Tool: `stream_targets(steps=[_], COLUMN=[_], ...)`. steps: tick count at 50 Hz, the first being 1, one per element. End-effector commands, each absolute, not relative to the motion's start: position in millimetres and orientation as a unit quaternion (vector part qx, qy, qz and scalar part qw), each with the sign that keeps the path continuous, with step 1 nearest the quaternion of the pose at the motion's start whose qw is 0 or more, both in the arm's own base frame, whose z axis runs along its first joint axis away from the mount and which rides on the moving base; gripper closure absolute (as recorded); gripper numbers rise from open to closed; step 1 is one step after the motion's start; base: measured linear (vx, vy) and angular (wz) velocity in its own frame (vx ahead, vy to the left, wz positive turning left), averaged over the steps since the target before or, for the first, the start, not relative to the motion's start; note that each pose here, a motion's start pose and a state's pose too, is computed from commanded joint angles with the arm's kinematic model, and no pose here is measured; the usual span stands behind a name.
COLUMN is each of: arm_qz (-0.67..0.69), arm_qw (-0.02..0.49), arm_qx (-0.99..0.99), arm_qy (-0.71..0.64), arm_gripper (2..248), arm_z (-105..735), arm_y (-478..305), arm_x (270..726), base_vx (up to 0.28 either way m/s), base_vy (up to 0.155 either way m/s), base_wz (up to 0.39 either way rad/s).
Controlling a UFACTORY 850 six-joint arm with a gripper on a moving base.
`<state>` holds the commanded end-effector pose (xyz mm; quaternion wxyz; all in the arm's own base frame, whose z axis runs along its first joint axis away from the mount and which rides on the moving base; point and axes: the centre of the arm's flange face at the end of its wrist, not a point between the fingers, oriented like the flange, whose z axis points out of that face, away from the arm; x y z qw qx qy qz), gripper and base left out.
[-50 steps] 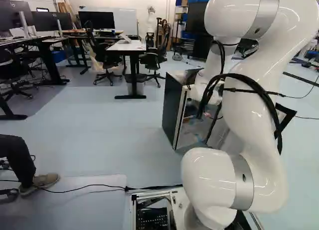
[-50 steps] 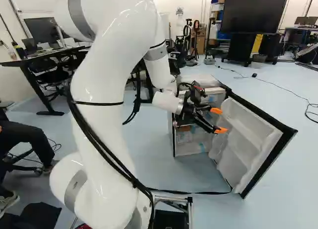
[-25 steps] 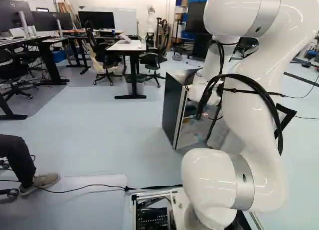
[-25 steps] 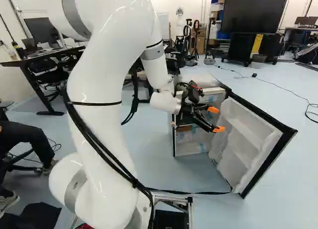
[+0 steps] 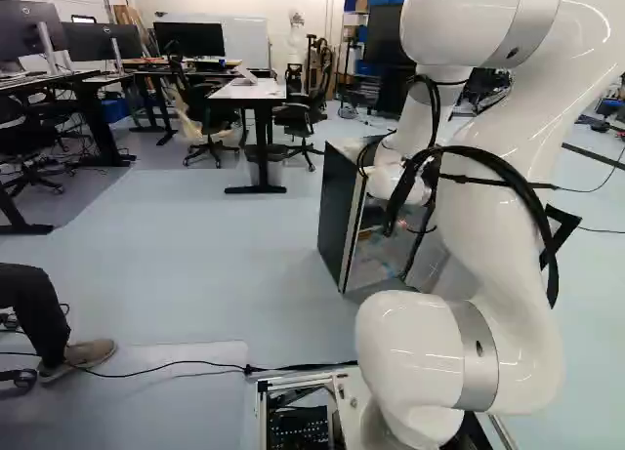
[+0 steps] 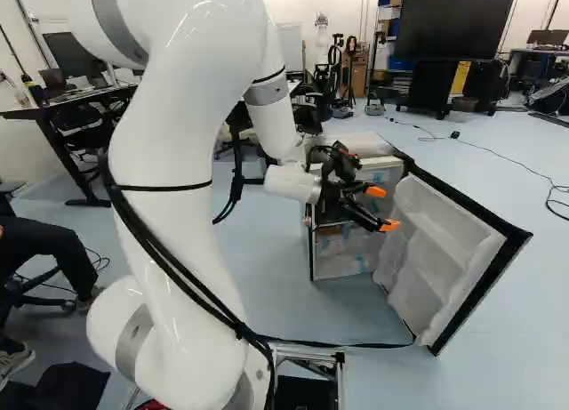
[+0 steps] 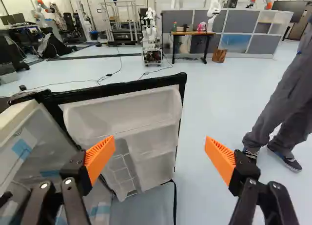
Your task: Open the fridge door
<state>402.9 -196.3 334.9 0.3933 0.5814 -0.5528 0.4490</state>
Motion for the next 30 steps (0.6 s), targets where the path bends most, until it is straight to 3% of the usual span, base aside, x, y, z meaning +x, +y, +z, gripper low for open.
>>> stream_targets(steps=[30], arm_qz=[0.502], arm_qw=[0.331], arm_qx=[0.636], arm_qy=[-0.483], arm_gripper=[3], arm_z=[352], arm_y=[-167], arm_x=[395], base_vx=[0.0], base_vy=[0.0], base_wz=[0.0])
